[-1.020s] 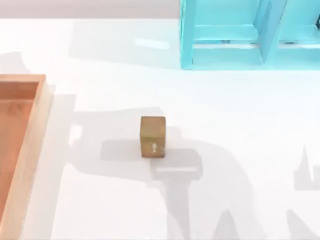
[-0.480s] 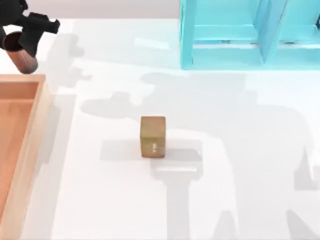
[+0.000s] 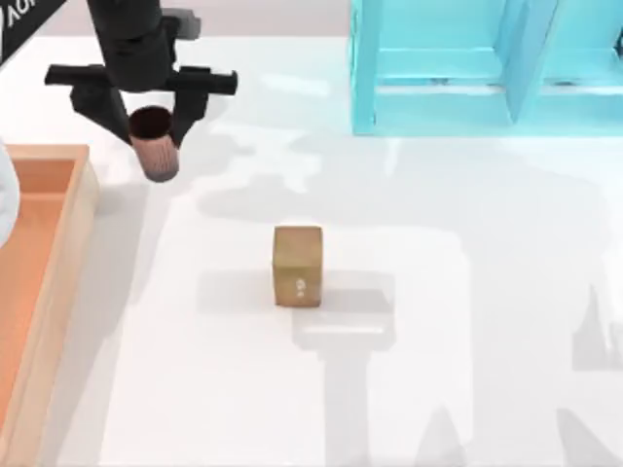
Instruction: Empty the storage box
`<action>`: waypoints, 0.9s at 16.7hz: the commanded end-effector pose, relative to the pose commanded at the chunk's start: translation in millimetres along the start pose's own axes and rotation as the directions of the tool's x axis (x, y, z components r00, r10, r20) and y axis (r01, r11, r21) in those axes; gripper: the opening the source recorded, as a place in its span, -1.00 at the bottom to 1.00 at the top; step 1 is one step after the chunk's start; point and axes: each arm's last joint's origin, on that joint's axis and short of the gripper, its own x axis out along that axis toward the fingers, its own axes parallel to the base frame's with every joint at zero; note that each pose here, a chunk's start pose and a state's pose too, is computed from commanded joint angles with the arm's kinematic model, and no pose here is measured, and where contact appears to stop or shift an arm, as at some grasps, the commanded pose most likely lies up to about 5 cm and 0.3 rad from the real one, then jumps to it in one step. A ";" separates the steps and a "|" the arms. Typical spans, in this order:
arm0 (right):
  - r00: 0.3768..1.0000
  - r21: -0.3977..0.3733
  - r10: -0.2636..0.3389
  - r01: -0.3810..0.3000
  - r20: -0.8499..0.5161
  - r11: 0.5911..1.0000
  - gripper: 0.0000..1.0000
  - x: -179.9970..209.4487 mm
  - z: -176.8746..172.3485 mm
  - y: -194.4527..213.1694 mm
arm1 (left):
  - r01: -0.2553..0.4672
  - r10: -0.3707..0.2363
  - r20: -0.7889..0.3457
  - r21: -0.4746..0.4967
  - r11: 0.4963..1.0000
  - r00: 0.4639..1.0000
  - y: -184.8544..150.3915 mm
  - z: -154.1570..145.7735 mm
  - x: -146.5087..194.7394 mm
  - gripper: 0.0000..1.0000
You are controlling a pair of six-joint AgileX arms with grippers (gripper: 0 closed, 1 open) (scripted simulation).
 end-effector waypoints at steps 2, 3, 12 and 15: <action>1.000 0.000 0.000 0.000 0.000 1.000 1.00 0.0 0.0 0.0 | 0.013 -0.014 -0.026 -0.029 0.999 1.000 -10.0 1.2 9.2 -1.00; 1.000 0.000 0.000 0.000 0.000 1.000 1.00 0.0 0.0 0.0 | 0.016 -0.017 -0.031 -0.034 0.999 0.999 -12.1 1.4 10.9 -1.00; 1.000 0.000 0.000 0.000 0.000 1.000 1.00 0.0 0.0 0.0 | 0.014 -0.015 -0.036 -0.034 0.999 0.999 -11.3 1.2 31.3 -1.00; 1.000 0.000 0.000 0.000 0.000 1.000 1.00 0.0 0.0 0.0 | 0.015 -0.016 -0.033 -0.034 0.999 0.999 -11.7 0.3 44.0 -1.00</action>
